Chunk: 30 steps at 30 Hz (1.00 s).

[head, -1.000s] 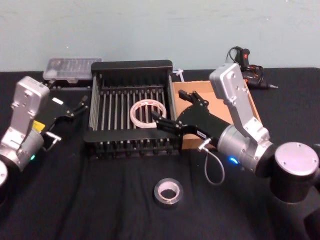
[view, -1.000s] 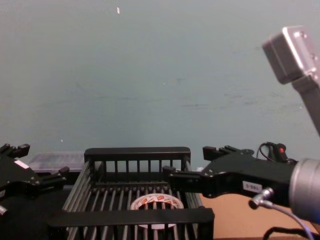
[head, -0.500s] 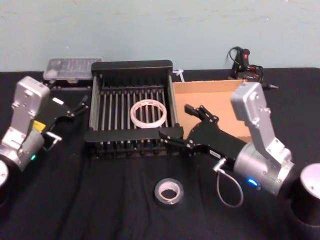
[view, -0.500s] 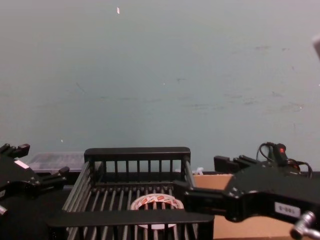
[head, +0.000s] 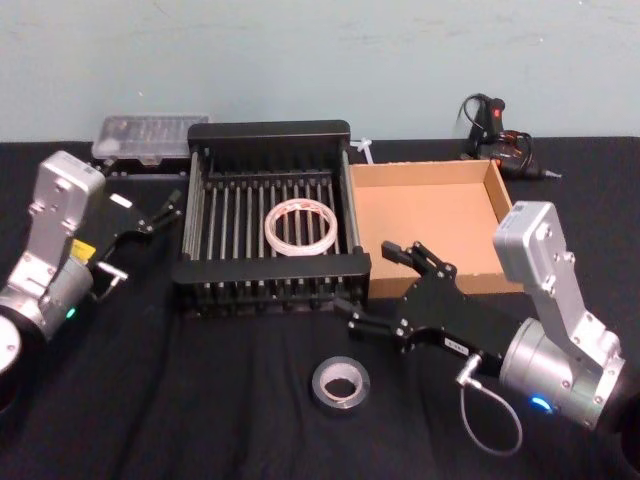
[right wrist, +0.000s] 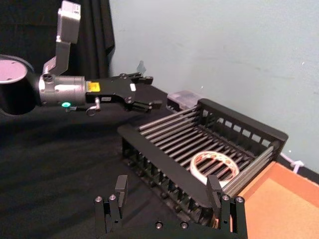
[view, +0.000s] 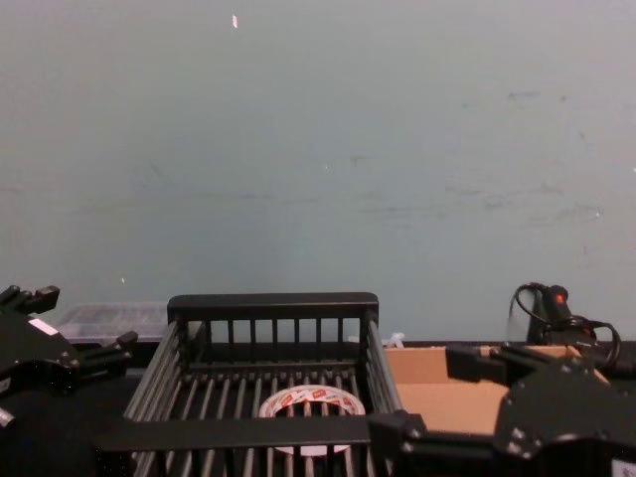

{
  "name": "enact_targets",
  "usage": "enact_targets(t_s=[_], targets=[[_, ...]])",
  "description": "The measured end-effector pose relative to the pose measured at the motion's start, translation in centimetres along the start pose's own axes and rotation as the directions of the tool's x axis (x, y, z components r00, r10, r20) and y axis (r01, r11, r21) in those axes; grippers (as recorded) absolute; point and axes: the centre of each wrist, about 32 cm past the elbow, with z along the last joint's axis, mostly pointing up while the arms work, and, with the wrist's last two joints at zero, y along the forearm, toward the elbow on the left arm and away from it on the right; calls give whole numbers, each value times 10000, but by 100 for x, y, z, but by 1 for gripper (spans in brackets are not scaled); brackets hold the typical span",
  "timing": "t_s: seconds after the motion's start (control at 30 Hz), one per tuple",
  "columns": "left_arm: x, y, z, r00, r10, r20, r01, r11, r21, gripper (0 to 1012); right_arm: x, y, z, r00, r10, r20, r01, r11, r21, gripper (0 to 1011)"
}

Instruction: Pick up the white tape and place it into the black box , Pick up the silver tape and place it into the brown box.

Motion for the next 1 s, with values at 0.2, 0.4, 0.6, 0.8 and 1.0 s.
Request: enact_targets(t_s=[0.2, 0.4, 0.6, 0.8, 1.0], targets=[[0, 0, 0, 10000, -1, 0, 1, 10000, 1, 1001, -13, -42, -36, 9996, 229, -133, -234, 9991, -344, 1000], [0, 0, 0, 10000, -1, 0, 1, 10000, 1, 1001, -37, -40, -67, 9988, 464, -185, -479, 9942, -958, 1000], [0, 0, 0, 10000, -1, 0, 1, 10000, 1, 1001, -51, 18, -97, 9992, 379, -138, -395, 9890, -1422, 1000], [0, 0, 0, 10000, -1, 0, 1, 10000, 1, 1001, -53, 72, -133, 9999, 65, -119, -84, 9843, -1764, 1000], [0, 0, 0, 10000, 0, 0, 0, 10000, 1, 1001, -62, 135, -204, 9996, -164, -218, 114, 9772, -2118, 1000]])
